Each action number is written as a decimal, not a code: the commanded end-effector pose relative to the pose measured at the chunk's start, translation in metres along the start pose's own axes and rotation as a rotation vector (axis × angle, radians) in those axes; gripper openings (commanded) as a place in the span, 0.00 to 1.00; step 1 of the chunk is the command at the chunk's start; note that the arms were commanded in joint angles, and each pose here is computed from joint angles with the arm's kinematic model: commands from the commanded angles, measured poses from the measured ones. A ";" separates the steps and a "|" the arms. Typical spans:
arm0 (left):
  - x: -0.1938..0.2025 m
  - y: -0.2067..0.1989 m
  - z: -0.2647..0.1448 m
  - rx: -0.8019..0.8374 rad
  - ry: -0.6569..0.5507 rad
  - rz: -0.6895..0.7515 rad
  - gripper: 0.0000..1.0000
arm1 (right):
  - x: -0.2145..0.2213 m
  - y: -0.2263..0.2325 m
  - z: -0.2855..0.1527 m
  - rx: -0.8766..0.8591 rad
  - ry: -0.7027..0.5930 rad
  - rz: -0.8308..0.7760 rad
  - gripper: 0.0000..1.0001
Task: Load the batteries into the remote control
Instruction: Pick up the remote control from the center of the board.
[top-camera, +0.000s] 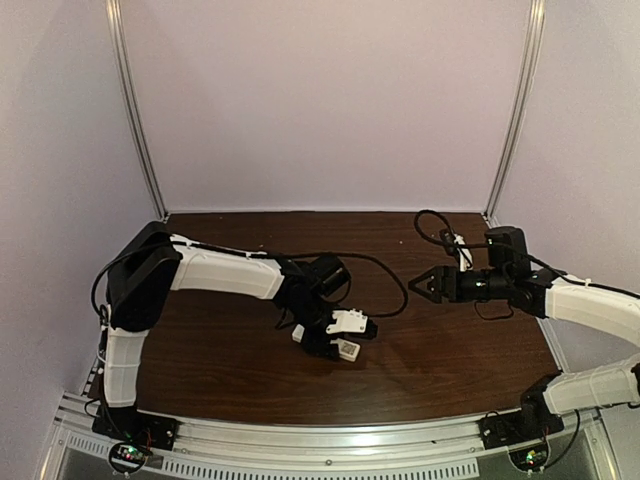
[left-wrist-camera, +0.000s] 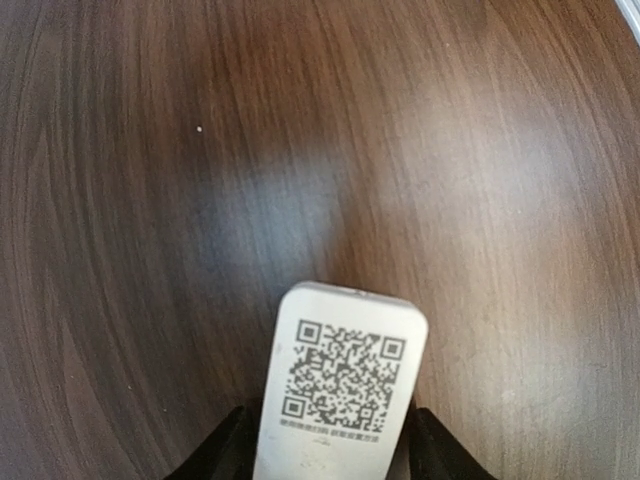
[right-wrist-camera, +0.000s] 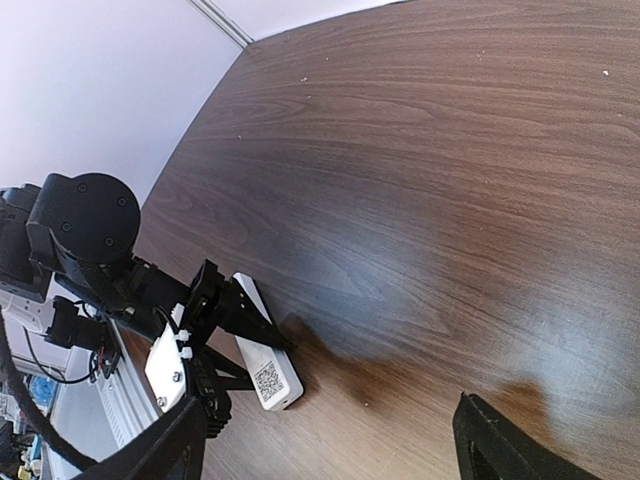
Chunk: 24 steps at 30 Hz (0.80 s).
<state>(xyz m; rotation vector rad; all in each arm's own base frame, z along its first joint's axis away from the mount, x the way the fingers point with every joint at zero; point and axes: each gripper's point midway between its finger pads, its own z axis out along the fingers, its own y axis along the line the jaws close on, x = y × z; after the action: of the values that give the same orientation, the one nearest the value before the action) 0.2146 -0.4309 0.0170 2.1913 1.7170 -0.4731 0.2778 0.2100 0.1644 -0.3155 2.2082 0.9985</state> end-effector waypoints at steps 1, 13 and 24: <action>-0.014 0.005 -0.008 -0.021 -0.031 0.050 0.48 | -0.002 0.005 0.000 -0.039 -0.004 -0.018 0.86; -0.049 0.011 -0.043 -0.007 -0.165 0.040 0.20 | -0.016 0.032 -0.020 -0.124 -0.082 -0.130 0.85; -0.119 0.020 -0.192 -0.106 -0.638 0.063 0.20 | -0.055 0.109 -0.066 -0.370 -0.291 -0.327 0.81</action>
<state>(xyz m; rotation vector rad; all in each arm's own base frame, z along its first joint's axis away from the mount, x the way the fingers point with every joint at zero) 0.2259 -0.4507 0.1697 1.9014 1.4695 -0.7764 0.2513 0.2240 0.2503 -0.5333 1.8314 1.1359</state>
